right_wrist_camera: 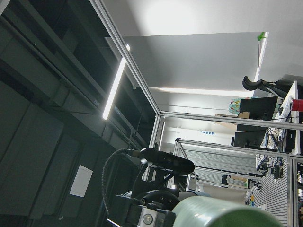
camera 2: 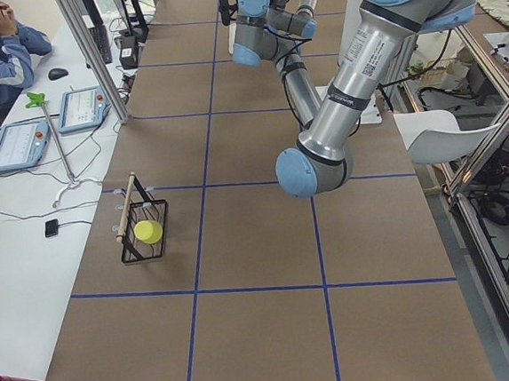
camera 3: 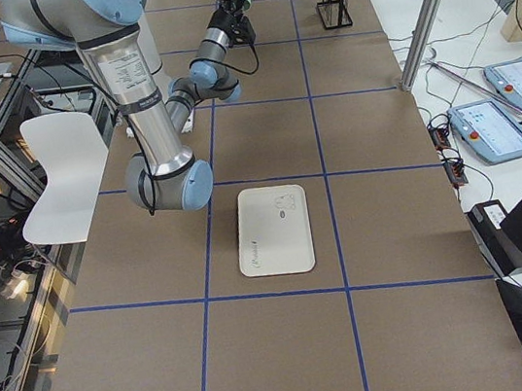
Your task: Left arm grabs green cup and hands to right arm on tray
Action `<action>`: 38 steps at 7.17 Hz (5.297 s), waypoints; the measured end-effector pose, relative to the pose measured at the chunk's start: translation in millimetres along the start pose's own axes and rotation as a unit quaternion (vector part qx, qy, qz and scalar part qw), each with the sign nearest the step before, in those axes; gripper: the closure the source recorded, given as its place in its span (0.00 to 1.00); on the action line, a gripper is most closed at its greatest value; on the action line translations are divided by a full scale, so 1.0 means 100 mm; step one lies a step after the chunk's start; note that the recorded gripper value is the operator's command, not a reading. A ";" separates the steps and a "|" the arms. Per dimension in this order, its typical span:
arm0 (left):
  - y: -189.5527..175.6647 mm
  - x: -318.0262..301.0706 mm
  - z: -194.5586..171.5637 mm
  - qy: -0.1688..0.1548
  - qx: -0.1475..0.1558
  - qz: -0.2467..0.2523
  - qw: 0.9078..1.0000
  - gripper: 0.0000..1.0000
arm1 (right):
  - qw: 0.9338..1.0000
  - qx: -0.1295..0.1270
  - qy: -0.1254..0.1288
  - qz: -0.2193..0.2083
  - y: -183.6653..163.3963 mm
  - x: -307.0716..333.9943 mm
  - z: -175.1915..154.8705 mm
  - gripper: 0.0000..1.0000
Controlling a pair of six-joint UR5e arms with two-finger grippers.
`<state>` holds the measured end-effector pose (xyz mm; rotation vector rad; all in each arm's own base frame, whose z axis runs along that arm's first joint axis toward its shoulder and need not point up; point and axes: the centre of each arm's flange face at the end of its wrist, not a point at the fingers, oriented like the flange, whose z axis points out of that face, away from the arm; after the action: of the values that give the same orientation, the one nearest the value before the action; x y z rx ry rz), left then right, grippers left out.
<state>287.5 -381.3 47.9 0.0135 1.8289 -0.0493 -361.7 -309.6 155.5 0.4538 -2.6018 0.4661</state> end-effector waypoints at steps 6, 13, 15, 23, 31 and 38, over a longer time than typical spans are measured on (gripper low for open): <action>-0.05 0.05 -0.01 0.021 0.030 0.050 0.998 0.00 | 1.000 0.000 -0.003 0.000 0.00 -0.02 0.01 1.00; -0.14 0.00 -0.04 0.020 0.058 0.092 0.994 0.00 | 0.986 0.048 0.141 -0.081 -0.64 0.18 -0.07 1.00; -0.24 -0.10 0.03 0.009 0.066 0.084 0.994 0.00 | 0.957 0.048 0.260 -0.122 -1.02 0.27 0.01 1.00; -1.12 -1.32 -0.02 -0.277 0.083 0.143 0.947 0.00 | 0.738 -0.027 0.655 -0.161 -2.53 -0.34 -0.71 1.00; -1.73 -3.20 -2.98 -0.537 -0.036 0.217 0.815 0.00 | 0.540 -0.183 0.803 -0.175 -2.43 -0.60 -1.50 1.00; -1.34 -4.36 -4.63 -0.549 -0.061 0.017 0.834 0.00 | 0.554 -0.211 0.785 -0.178 -2.20 -0.23 -2.69 1.00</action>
<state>-53.3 -489.3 590.6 -0.0619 0.6662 0.0760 -155.8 -393.6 424.1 0.1597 -0.7179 -0.0335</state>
